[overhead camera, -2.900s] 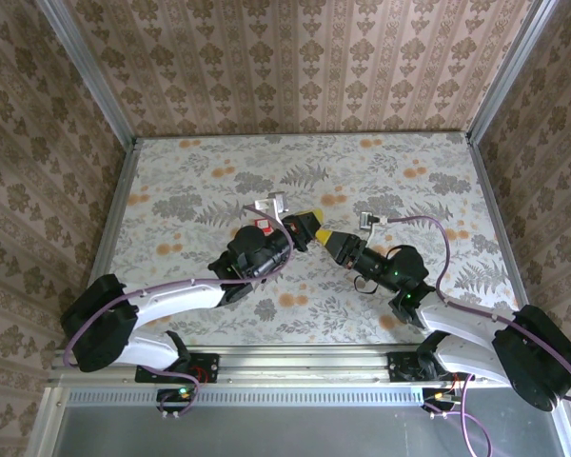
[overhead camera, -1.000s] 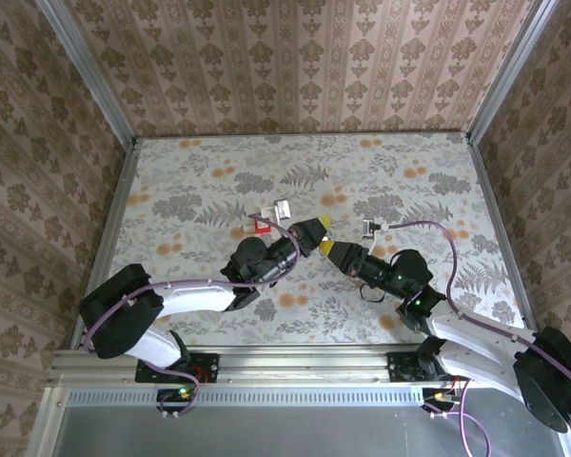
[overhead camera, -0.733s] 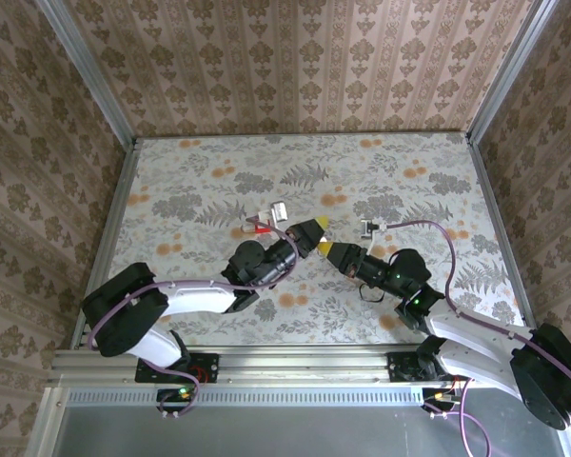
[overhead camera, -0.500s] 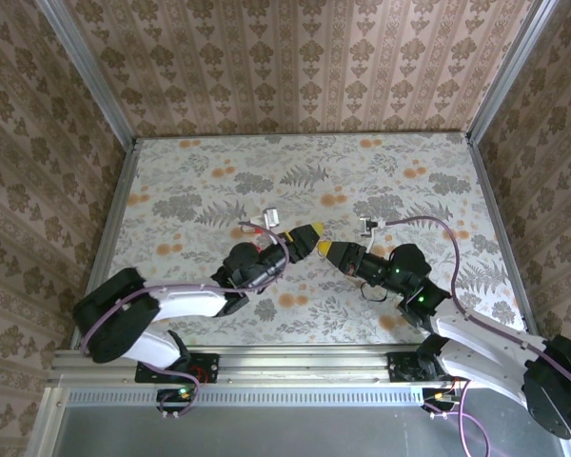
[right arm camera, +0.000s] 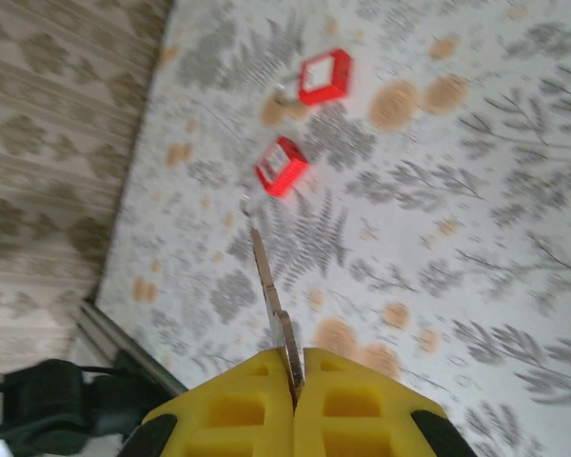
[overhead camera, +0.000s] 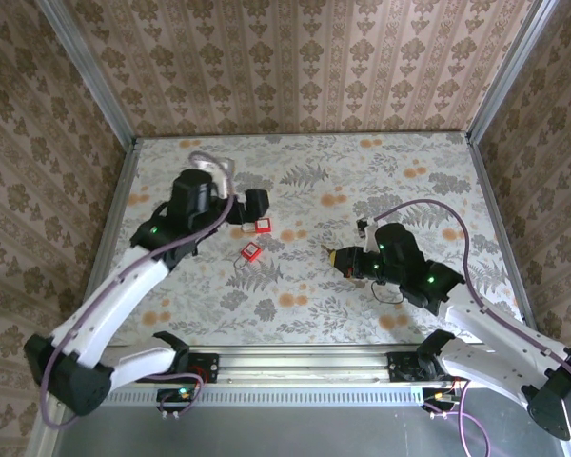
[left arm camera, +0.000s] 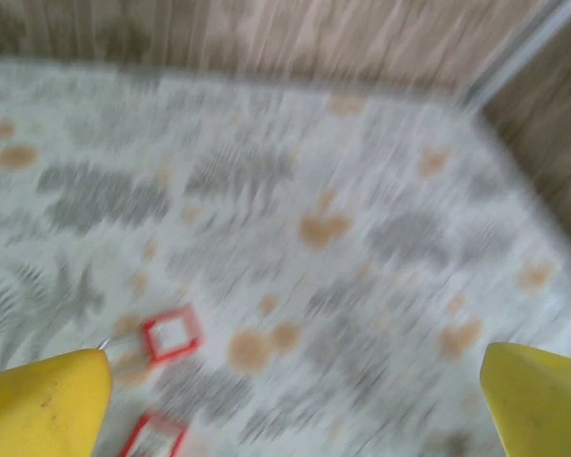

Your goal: Unlock with the key

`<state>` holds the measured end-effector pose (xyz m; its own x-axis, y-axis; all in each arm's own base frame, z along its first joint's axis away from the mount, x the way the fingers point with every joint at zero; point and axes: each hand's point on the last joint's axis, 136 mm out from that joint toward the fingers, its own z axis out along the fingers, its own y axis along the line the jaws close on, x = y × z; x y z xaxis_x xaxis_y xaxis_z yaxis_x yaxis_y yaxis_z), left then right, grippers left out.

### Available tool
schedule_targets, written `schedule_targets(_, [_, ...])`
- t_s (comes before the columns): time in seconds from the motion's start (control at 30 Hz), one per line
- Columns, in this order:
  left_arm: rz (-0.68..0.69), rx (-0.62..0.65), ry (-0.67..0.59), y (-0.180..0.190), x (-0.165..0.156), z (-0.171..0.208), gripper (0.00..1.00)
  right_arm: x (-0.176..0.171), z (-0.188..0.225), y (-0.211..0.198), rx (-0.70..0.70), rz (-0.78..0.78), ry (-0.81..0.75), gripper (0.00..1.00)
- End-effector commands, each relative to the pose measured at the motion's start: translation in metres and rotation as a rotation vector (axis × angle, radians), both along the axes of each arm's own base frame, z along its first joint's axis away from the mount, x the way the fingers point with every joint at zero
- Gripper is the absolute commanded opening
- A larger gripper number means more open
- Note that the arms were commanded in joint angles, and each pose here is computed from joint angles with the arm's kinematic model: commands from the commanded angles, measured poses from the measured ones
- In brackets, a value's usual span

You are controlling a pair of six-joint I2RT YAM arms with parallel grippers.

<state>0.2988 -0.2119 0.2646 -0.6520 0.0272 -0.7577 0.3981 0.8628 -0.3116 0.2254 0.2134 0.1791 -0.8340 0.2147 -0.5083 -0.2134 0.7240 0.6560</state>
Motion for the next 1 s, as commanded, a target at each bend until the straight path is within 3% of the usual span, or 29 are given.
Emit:
schedule_targets(0.0, [-0.209,0.4,0.322,0.026,-0.045,-0.091,1.0,-0.003,-0.003,-0.01,-0.102,0.019,0.005,0.0])
schedule_targets(0.2, [-0.255,0.561,0.497,0.033,-0.039,-0.156,0.88,-0.002,0.005,-0.007,-0.102,0.034,-0.005,0.0])
schedule_targets(0.37, [-0.283,0.624,0.532,0.032,-0.028,-0.186,0.79,-0.004,0.003,-0.007,-0.102,0.042,-0.004,0.0])
schedule_targets(0.87, [-0.305,0.687,0.57,0.03,-0.008,-0.221,0.72,-0.004,0.001,-0.004,-0.065,0.045,-0.015,0.0])
schedule_targets(0.97, [-0.29,0.68,0.583,0.033,-0.003,-0.227,0.66,-0.006,0.001,-0.003,-0.044,0.051,-0.026,0.0])
